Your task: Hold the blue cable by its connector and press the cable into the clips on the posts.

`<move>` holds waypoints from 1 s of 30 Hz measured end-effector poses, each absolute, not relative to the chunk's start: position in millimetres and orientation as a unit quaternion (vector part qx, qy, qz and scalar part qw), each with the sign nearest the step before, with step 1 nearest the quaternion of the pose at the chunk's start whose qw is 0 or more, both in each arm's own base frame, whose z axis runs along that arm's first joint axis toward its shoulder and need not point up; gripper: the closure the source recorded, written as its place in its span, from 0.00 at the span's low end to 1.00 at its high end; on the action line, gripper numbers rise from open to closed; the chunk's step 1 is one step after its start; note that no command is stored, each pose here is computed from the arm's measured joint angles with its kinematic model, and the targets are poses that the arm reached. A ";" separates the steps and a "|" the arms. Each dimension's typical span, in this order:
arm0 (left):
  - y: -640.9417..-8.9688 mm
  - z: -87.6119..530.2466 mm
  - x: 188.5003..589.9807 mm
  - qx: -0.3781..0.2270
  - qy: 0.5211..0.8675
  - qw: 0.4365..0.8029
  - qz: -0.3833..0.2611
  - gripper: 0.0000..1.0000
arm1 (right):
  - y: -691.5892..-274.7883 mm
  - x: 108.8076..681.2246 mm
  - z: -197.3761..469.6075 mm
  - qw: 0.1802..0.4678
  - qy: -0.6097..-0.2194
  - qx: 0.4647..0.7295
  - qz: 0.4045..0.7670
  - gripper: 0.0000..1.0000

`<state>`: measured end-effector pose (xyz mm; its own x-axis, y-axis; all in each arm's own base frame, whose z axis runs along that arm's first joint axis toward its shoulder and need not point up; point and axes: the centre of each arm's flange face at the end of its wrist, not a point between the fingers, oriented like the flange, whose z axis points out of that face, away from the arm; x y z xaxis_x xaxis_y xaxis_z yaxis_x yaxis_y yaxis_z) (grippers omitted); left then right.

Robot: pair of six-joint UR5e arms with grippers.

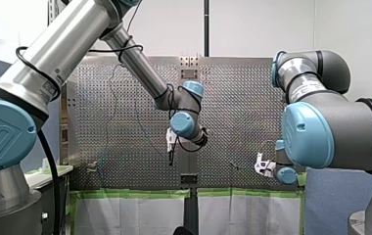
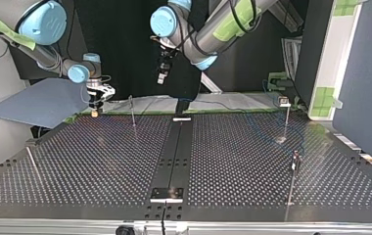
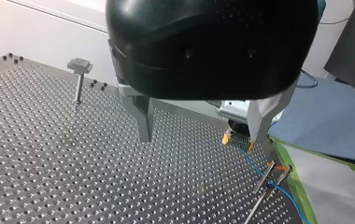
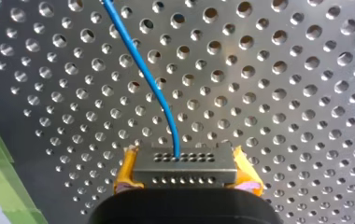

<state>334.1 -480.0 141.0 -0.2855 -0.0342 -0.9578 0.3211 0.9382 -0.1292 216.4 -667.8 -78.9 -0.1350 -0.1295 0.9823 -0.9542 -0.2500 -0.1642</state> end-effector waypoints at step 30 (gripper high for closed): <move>-407.9 188.5 265.9 0.072 0.781 0.605 -0.138 0.00 | -642.5 213.9 22.2 0.385 -0.478 0.537 0.579 1.00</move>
